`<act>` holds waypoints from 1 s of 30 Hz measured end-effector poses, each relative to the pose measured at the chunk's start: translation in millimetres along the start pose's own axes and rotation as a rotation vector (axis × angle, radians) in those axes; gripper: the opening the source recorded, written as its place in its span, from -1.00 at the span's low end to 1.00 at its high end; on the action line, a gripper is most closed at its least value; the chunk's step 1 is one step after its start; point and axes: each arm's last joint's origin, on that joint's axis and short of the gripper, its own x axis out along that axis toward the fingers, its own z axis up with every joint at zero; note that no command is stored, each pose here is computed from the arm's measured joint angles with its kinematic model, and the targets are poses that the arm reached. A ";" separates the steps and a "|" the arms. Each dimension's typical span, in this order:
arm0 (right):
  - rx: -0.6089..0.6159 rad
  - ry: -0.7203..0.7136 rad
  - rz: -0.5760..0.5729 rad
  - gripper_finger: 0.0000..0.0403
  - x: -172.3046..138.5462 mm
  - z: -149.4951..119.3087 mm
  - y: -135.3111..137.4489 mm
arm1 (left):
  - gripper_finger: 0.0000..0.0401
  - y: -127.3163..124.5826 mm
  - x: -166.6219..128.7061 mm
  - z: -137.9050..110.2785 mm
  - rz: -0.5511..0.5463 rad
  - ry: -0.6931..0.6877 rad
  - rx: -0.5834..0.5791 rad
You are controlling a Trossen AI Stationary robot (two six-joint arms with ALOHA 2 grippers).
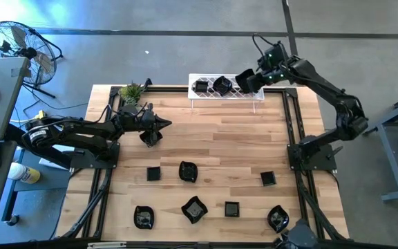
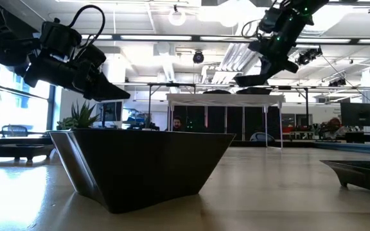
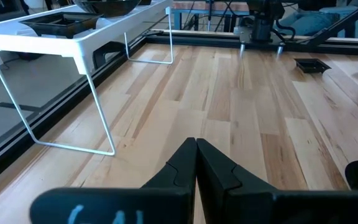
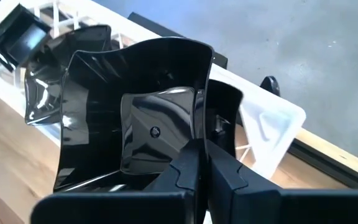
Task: Pick & Place Mini shaped plates
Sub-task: Stack the distorted square plate on top of the distorted square plate on the shelf, then stack the leaf shaped plate on top of the leaf shaped plate on the shelf
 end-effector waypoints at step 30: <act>-0.106 -0.055 -0.096 -0.73 -15.2 -1.1 3.2 | -0.98 -0.1 0.0 -0.4 -0.001 0.004 -0.001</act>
